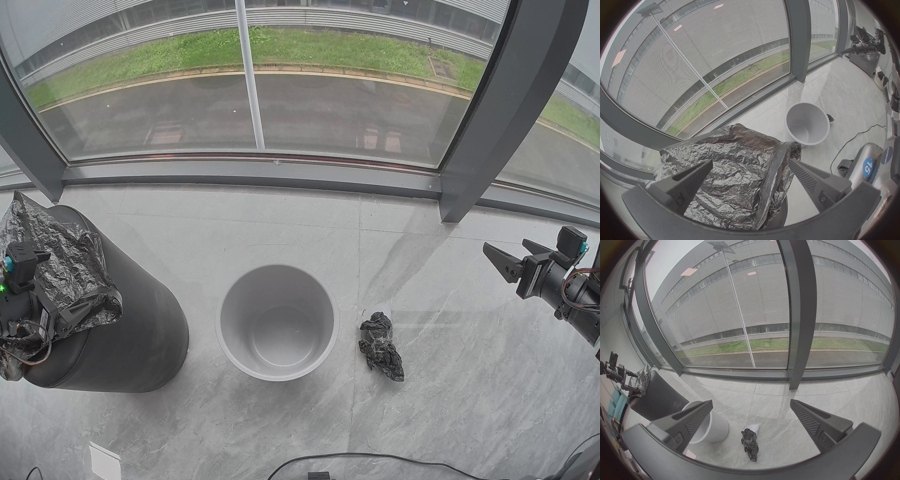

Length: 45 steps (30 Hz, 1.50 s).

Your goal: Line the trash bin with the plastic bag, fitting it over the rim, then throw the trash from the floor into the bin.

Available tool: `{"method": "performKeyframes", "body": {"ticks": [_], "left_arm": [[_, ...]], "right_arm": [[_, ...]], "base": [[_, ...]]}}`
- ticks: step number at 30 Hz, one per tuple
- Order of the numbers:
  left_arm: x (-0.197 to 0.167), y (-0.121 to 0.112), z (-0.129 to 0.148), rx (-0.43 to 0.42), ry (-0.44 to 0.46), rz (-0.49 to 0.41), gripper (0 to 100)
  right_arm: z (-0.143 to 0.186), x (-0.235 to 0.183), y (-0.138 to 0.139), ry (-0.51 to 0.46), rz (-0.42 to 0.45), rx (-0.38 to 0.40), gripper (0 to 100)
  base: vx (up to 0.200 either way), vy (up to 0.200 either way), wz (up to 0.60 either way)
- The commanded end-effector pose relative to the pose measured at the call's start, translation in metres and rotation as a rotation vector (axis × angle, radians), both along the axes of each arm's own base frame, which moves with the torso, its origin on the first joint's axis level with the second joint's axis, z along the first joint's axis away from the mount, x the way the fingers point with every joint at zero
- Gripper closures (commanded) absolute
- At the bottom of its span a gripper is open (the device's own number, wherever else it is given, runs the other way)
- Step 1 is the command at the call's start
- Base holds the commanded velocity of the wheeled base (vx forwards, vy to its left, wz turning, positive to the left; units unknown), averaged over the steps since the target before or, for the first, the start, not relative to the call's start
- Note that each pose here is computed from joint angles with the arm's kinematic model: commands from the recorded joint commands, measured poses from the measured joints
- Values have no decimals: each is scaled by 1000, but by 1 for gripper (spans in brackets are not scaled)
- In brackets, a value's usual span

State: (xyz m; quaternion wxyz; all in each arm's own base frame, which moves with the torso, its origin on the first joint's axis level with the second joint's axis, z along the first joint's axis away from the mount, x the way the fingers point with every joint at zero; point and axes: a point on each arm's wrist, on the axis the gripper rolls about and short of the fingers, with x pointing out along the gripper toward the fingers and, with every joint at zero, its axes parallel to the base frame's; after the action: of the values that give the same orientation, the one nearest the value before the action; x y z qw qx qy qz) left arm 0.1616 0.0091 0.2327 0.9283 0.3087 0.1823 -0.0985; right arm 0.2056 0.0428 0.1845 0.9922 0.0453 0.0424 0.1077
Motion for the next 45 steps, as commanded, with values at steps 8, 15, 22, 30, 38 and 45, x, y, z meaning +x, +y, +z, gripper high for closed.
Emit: {"method": "performKeyframes", "body": {"ticks": [8,15,22,30,38,45], "left_arm": [[29,3,-12,41,25,5,0],[38,4,-18,75,56,16,0],[41,4,-13,84,-4,18,0],[43,4,-8,167,-79,21,0],[43,4,-14,241,-56,23,0],[45,4,-14,254,-56,18,0]], "right_arm": [[-3,3,0,13,1,-3,0],[-2,3,0,10,1,-2,0],[-2,3,0,9,1,-3,0],[-1,2,1,5,3,-3,0],[-1,2,0,3,1,-2,0],[-1,2,0,2,1,-2,0]], "base": [[0,0,0],[0,0,0],[0,0,0],[0,0,0],[0,0,0],[0,0,0]]}}
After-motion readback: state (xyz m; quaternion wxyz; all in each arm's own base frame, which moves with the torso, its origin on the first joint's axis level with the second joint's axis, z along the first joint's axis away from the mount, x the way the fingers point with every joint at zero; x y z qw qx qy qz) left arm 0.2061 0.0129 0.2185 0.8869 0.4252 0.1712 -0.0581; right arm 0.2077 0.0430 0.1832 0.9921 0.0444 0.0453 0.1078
